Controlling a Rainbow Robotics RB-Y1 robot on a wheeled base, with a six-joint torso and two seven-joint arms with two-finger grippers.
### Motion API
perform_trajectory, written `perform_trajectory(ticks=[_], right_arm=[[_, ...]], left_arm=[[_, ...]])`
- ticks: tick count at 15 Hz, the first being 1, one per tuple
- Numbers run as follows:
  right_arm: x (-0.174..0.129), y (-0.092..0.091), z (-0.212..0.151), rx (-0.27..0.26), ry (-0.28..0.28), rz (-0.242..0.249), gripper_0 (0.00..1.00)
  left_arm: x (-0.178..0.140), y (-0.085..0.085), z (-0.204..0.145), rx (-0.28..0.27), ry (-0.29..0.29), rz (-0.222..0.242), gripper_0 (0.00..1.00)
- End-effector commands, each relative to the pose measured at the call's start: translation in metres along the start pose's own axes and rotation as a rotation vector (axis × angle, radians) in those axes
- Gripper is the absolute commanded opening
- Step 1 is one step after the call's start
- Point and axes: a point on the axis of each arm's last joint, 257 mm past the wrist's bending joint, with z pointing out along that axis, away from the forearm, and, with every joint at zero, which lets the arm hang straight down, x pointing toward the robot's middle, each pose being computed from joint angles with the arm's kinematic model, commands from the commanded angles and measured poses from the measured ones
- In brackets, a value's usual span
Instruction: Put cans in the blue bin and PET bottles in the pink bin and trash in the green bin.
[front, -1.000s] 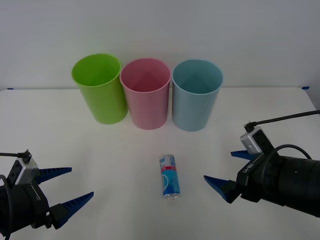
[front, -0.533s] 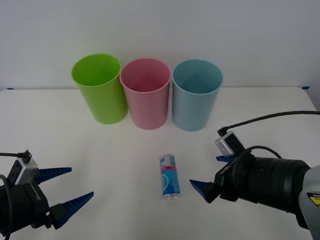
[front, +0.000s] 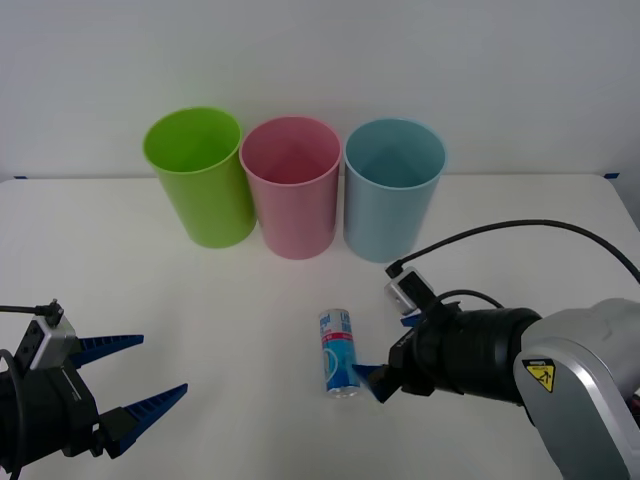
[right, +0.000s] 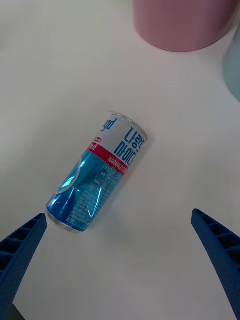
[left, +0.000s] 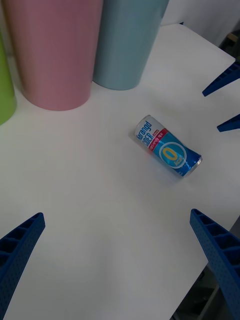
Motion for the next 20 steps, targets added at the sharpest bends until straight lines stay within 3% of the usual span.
perform_trajectory(ticks=[1, 3, 5, 11, 20], right_arm=[[-0.002, 0.006, 0.012, -0.004, 0.013, -0.002, 1.00], [-0.003, 0.007, 0.020, -0.002, 0.013, 0.015, 1.00], [-0.002, 0.004, 0.028, 0.030, 0.021, 0.001, 1.00], [-0.005, 0.019, 0.058, -0.012, 0.009, 0.060, 1.00], [0.008, 0.023, 0.075, -0.023, 0.031, 0.073, 1.00]], left_arm=[[0.000, 0.000, 0.000, 0.000, 0.000, 0.000, 0.99], [0.000, 0.000, 0.000, 0.000, 0.000, 0.000, 1.00], [0.000, 0.000, 0.000, 0.000, 0.000, 0.000, 0.99], [0.000, 0.000, 0.000, 0.000, 0.000, 0.000, 0.99], [0.000, 0.000, 0.000, 0.000, 0.000, 0.000, 0.99]])
